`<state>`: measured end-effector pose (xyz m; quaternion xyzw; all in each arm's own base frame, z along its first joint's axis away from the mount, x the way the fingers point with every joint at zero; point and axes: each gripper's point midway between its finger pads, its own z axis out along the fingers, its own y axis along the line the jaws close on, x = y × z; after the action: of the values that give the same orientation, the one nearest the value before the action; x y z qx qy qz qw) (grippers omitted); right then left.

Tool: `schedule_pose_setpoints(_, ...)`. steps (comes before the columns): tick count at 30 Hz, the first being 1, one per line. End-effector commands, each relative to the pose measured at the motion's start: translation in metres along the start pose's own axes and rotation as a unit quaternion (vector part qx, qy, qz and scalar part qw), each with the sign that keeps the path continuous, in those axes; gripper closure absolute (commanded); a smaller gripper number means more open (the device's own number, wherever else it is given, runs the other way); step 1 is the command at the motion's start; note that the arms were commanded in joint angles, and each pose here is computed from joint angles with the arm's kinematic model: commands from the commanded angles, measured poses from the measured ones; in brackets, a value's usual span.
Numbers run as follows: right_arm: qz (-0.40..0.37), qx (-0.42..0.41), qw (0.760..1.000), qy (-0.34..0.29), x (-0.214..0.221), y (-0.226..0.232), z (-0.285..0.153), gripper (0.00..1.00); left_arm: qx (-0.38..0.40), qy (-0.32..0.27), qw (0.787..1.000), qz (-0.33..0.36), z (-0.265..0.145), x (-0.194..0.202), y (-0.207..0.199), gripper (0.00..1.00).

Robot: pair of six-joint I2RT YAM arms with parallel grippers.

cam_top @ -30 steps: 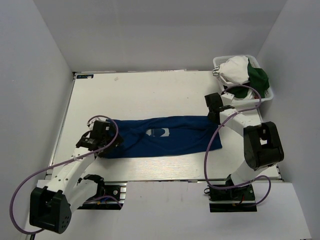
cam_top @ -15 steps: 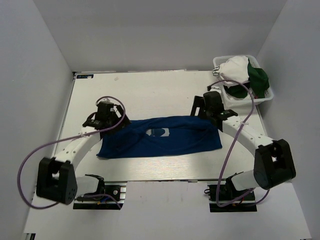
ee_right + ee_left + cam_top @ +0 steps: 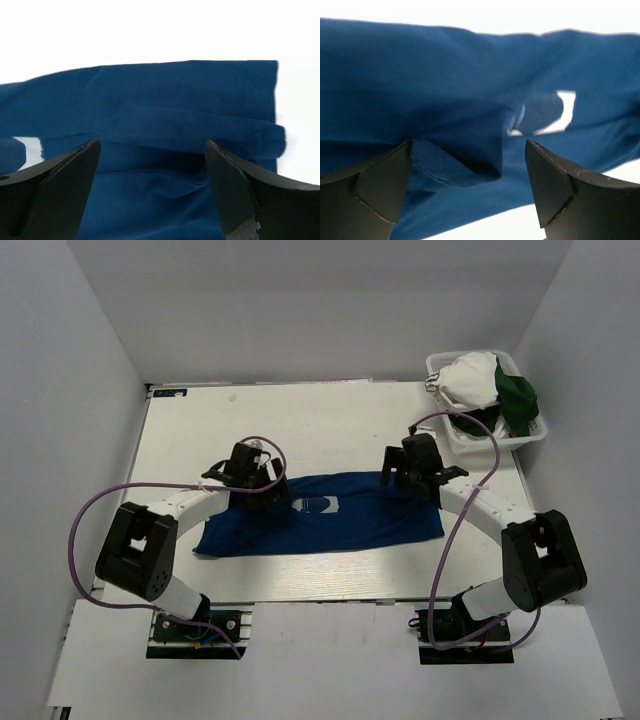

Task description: Fold and stack the t-shirts

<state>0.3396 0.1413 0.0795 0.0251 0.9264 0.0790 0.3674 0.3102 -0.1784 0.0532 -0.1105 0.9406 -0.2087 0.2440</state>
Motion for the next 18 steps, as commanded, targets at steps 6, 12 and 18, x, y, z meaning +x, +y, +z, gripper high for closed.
schedule_pose_setpoints(6,0.018,0.012,0.999,-0.024,-0.006,-0.009,-0.011,0.1,0.105,0.05,0.991,0.062,-0.04,0.054,-0.059,0.0)
schedule_pose_setpoints(12,0.017,0.006,1.0,-0.025,-0.009,-0.006,-0.012,0.1,0.08,0.102,0.987,0.096,-0.048,0.097,-0.05,0.0)
schedule_pose_setpoints(18,0.01,-0.001,1.0,-0.026,-0.01,-0.002,-0.012,0.1,0.041,0.02,0.994,0.098,-0.06,0.058,-0.05,0.0)
